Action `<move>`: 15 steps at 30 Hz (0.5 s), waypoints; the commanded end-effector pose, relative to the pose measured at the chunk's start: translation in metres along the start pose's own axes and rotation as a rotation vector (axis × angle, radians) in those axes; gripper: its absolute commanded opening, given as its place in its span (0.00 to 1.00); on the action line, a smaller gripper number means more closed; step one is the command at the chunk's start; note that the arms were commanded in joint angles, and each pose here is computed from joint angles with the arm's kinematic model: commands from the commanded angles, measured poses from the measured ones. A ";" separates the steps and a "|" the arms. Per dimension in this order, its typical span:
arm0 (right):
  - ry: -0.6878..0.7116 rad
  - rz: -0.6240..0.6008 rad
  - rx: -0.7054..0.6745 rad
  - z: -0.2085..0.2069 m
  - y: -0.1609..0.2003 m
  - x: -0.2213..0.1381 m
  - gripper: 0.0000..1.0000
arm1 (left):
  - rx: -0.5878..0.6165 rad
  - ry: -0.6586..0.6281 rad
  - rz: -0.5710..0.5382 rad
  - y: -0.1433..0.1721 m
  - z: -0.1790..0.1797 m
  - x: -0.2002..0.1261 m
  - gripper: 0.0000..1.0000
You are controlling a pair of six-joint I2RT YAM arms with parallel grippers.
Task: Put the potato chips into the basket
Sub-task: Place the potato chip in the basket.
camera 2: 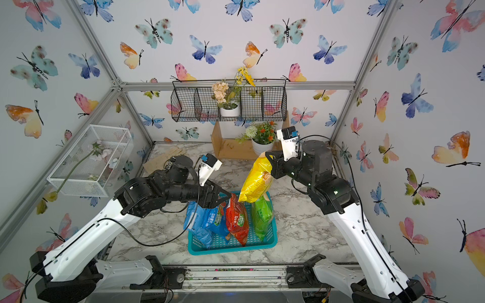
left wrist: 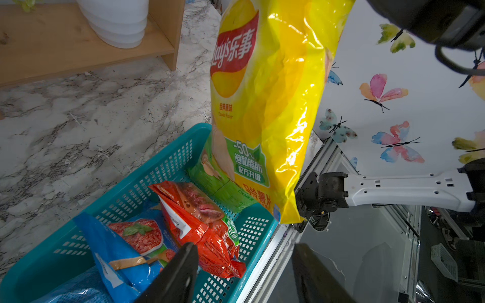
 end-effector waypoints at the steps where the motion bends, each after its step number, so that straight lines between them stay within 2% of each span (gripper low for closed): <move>1: -0.117 0.007 -0.062 0.018 -0.008 -0.003 0.02 | 0.001 -0.006 -0.062 -0.010 -0.004 -0.008 0.62; 6: -0.207 0.114 -0.094 0.023 0.017 0.001 0.03 | -0.008 -0.007 -0.053 -0.006 -0.004 -0.005 0.61; 15: -0.173 0.195 -0.158 0.008 0.057 0.004 0.03 | -0.003 0.028 -0.012 0.000 -0.013 0.016 0.56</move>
Point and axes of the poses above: each gripper's point midway between its finger pads, its own x axis out along the fingers, its own z axis along the line the jaws close on, y = z × x, the point moved 4 cm from there along -x, back along the fingers, and after that the axes turned 7 degrees about x, right-handed, at the moved point
